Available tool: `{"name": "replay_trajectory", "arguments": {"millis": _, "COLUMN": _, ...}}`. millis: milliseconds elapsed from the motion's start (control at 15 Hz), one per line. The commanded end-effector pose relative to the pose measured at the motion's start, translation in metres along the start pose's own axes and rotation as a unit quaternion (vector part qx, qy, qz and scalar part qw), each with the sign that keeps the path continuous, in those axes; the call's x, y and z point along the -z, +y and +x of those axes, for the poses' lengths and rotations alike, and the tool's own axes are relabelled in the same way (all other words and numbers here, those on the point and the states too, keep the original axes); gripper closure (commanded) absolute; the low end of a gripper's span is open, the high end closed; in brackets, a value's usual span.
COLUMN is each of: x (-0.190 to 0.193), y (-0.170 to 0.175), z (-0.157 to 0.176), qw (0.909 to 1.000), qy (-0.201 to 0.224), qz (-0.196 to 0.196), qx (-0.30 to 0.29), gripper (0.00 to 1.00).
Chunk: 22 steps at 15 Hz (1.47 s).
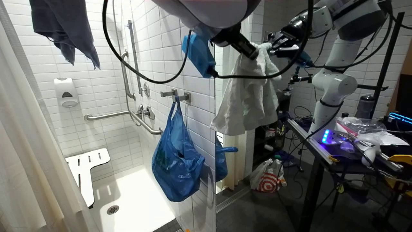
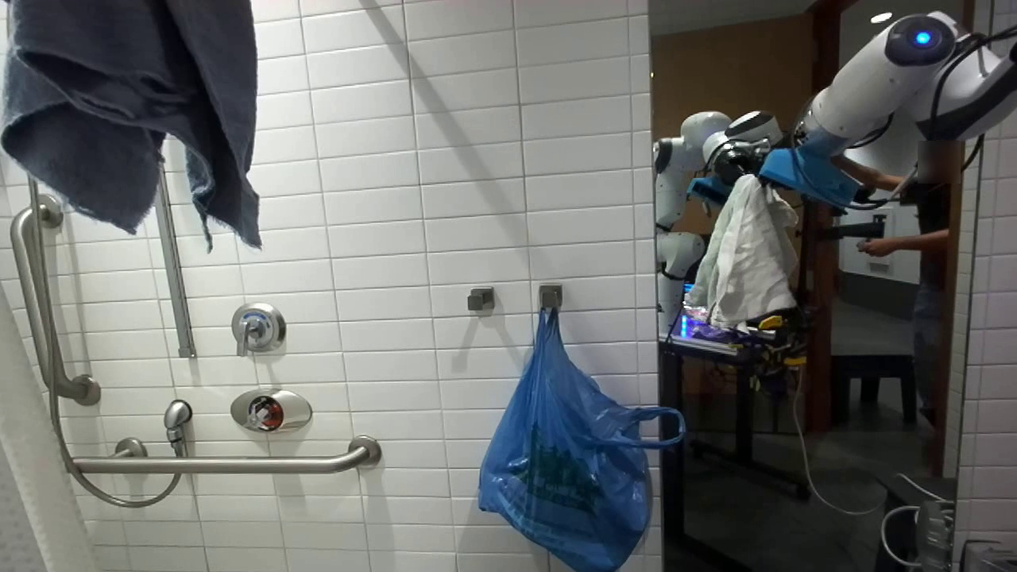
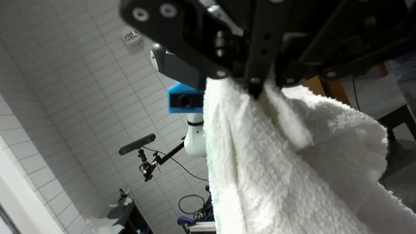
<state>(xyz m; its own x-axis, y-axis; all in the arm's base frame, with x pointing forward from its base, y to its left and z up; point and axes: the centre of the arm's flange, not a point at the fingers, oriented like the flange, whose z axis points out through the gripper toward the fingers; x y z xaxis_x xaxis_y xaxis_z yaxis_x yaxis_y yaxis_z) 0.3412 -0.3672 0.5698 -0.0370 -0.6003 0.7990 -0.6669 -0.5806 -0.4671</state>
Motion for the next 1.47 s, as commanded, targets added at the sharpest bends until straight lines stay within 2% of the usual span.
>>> {"name": "replay_trajectory", "arguments": {"millis": 0, "x": 0.051, "y": -0.044, "z": 0.056, "qw": 0.9992, "qy": 0.035, "qz": 0.017, "qx": 0.004, "gripper": 0.99}}
{"name": "replay_trajectory", "arguments": {"millis": 267, "x": 0.060, "y": -0.074, "z": 0.086, "qw": 0.9978, "qy": 0.062, "qz": 0.020, "qx": 0.010, "gripper": 0.99}}
{"name": "replay_trajectory", "arguments": {"millis": 600, "x": 0.062, "y": -0.101, "z": 0.096, "qw": 0.9968, "qy": 0.072, "qz": 0.027, "qx": 0.022, "gripper": 0.99}}
{"name": "replay_trajectory", "arguments": {"millis": 867, "x": 0.054, "y": -0.110, "z": 0.104, "qw": 0.9965, "qy": 0.077, "qz": 0.022, "qx": 0.022, "gripper": 0.99}}
{"name": "replay_trajectory", "arguments": {"millis": 1133, "x": 0.046, "y": -0.111, "z": 0.108, "qw": 0.9951, "qy": 0.092, "qz": 0.013, "qx": -0.035, "gripper": 0.99}}
{"name": "replay_trajectory", "arguments": {"millis": 1267, "x": 0.045, "y": -0.113, "z": 0.107, "qw": 0.9913, "qy": 0.106, "qz": 0.010, "qx": -0.077, "gripper": 0.99}}
{"name": "replay_trajectory", "arguments": {"millis": 1400, "x": 0.045, "y": -0.115, "z": 0.104, "qw": 0.9895, "qy": 0.102, "qz": 0.015, "qx": -0.101, "gripper": 0.99}}
